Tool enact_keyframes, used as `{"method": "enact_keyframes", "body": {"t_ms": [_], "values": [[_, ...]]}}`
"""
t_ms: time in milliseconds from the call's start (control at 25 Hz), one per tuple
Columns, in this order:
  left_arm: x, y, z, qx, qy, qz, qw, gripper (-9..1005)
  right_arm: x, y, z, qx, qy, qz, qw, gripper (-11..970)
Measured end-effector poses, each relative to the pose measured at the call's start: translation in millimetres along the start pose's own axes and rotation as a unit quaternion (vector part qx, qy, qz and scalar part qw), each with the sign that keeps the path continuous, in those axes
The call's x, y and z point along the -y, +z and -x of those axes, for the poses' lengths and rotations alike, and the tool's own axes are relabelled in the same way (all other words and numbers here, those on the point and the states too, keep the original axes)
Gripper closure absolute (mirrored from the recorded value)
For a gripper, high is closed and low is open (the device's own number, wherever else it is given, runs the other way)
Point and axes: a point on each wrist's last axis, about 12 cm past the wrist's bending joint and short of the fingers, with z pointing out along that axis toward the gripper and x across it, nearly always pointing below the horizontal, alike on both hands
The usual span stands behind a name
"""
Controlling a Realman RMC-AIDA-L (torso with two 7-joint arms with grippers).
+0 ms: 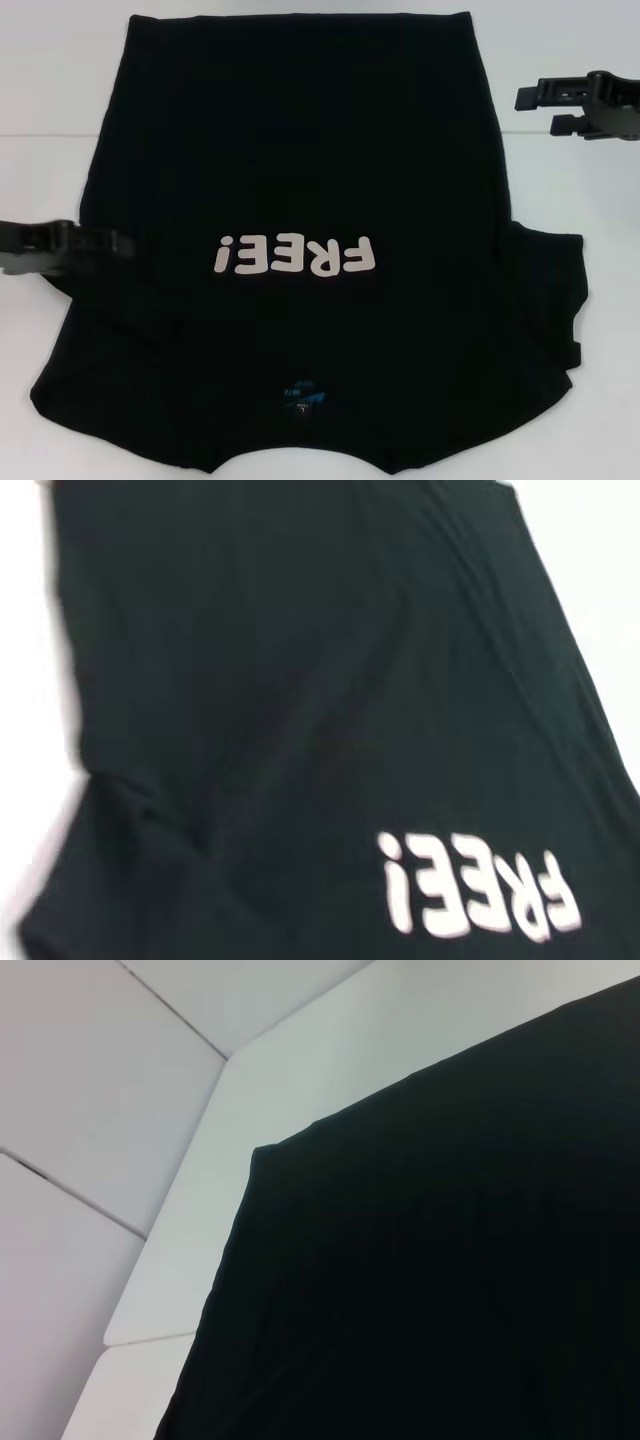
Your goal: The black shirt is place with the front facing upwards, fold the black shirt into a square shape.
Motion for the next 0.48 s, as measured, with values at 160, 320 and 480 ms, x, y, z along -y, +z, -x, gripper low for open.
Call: {"method": "enact_keyframes", "body": {"t_ms": [160, 320, 480], "values": [[-16.2, -2.0, -2.7, 0.026, -0.070, 0.025, 0.997, 270, 1.2, -1.3, -1.2, -0.002, 0.003, 0.000, 1.000, 103], [-31.6, 1.4, -7.8, 0.054, -0.121, 0.048, 0.990, 270, 2.2, -0.9, -1.8, -0.002, 0.005, -0.001, 1.000, 103], [-43.5, 5.1, -12.3, 0.080, -0.152, 0.061, 0.983, 271, 2.0, -0.8, -1.6, -0.001, 0.006, 0.000, 1.000, 103]]}}
